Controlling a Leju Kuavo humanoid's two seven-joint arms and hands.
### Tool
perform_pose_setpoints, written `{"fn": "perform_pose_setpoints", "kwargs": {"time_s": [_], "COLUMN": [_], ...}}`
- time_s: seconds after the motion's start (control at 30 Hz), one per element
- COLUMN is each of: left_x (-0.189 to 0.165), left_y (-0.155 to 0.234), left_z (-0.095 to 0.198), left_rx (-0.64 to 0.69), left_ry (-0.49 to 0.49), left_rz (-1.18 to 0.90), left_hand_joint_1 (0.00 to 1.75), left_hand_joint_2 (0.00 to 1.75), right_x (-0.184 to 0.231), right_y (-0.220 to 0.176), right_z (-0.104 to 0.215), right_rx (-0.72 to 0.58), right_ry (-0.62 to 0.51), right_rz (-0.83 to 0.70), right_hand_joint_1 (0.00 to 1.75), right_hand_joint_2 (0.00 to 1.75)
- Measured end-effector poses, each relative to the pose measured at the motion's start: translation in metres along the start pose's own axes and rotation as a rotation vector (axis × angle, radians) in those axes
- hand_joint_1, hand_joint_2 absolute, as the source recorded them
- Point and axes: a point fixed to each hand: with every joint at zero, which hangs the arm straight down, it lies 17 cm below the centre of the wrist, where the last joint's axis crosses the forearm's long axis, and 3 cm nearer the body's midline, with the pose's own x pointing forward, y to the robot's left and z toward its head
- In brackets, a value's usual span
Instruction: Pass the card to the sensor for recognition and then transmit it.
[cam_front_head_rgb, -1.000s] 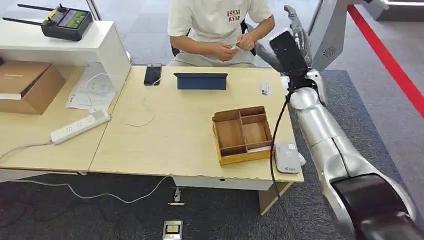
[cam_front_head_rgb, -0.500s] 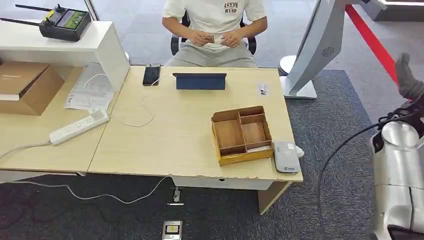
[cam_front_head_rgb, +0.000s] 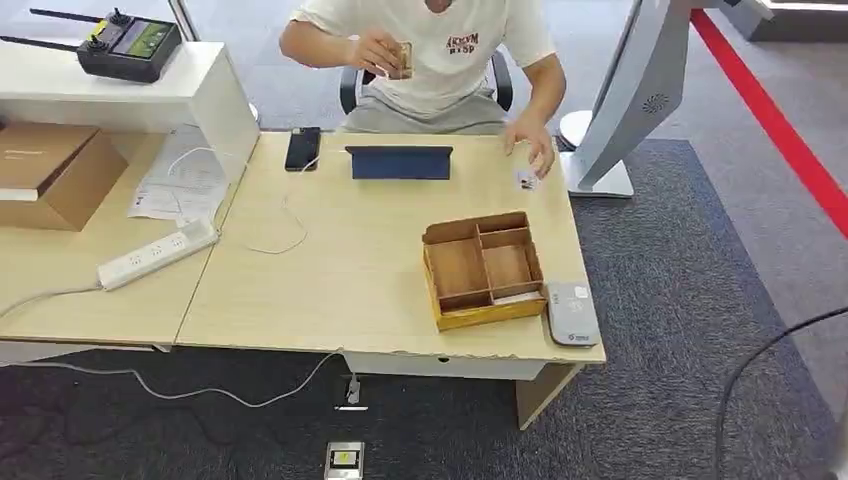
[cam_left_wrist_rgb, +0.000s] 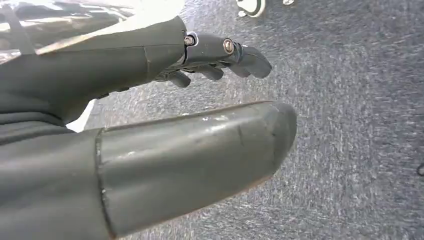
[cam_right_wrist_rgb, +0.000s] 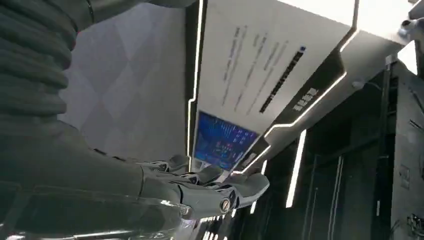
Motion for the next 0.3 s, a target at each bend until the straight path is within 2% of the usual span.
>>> {"fn": "perform_pose_setpoints", "kwargs": {"time_s": [0.13,0.3], "left_x": [0.003,0.002], "left_y": [-0.002,-0.004], "left_z": [0.001,0.002], "left_rx": [0.002,0.008], "left_ry": [0.001,0.01], "left_rz": [0.012,0.028], "left_hand_joint_1": [0.0,0.0], "left_hand_joint_2": [0.0,0.0], "right_x": [-0.04,-0.111], "right_y": [-0.013,-0.032], "right_z": [0.014,0.059], "right_rx": [0.048,0.134], "right_ry": [0.034,0.195], "right_rz": [0.166,0.352], "right_hand_joint_1": [0.0,0.0], "right_hand_joint_2": [1.75,1.75]}}
